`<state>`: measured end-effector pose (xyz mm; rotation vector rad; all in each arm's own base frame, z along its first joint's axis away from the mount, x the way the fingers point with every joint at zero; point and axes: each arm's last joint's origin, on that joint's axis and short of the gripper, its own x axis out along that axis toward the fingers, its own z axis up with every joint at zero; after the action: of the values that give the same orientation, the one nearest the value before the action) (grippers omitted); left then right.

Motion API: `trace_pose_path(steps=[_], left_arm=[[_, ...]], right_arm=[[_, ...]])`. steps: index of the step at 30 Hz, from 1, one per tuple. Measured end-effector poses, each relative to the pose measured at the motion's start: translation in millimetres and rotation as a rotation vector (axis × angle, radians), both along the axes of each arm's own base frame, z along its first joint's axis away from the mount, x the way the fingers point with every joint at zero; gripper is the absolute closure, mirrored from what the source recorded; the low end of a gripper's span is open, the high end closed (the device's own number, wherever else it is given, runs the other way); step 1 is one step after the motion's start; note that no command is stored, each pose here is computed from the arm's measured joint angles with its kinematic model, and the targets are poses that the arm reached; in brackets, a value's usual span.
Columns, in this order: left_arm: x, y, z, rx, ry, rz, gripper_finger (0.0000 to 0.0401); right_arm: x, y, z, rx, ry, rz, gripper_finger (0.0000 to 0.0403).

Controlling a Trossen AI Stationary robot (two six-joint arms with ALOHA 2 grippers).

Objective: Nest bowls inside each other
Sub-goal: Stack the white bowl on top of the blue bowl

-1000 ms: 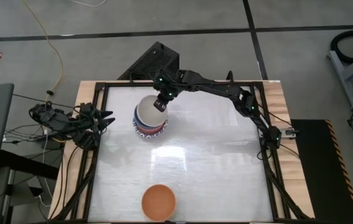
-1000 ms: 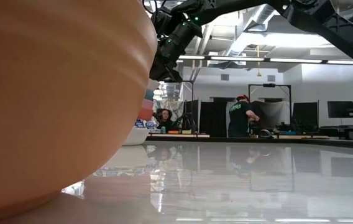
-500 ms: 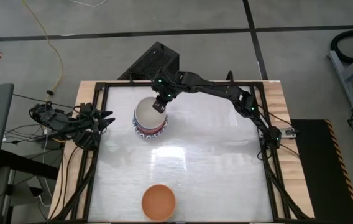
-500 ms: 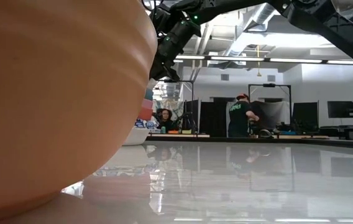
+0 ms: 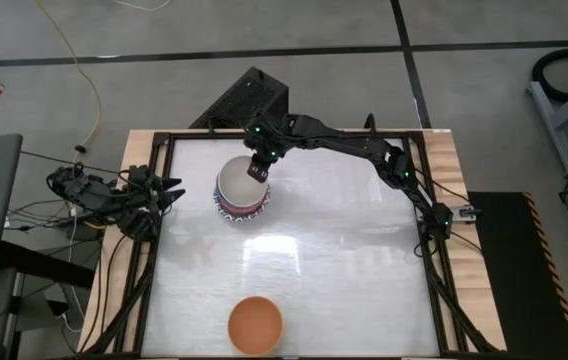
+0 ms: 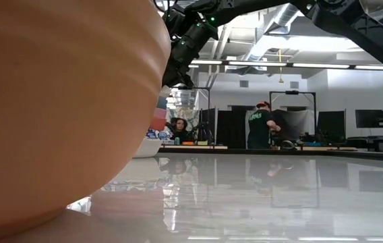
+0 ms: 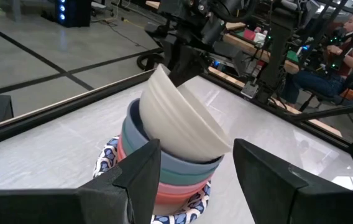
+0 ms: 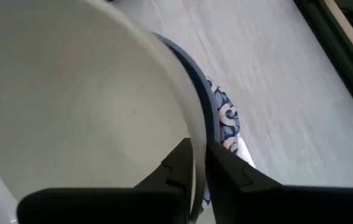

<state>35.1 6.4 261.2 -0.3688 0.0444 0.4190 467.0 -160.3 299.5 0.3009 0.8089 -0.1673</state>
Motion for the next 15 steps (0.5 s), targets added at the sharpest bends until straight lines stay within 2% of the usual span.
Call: trace_pose_path(steps=[11, 15], left_arm=[[0.0, 0.0, -0.1, 0.0, 0.001, 0.0, 0.021], [-0.1, 0.1, -0.9, 0.004, 0.009, 0.0, 0.021]], right_arm=[[0.7, 0.2, 0.5, -0.027, -0.001, -0.003, 0.0247], [1.6, -0.7, 1.7, -0.038, -0.013, -0.022, 0.0229]])
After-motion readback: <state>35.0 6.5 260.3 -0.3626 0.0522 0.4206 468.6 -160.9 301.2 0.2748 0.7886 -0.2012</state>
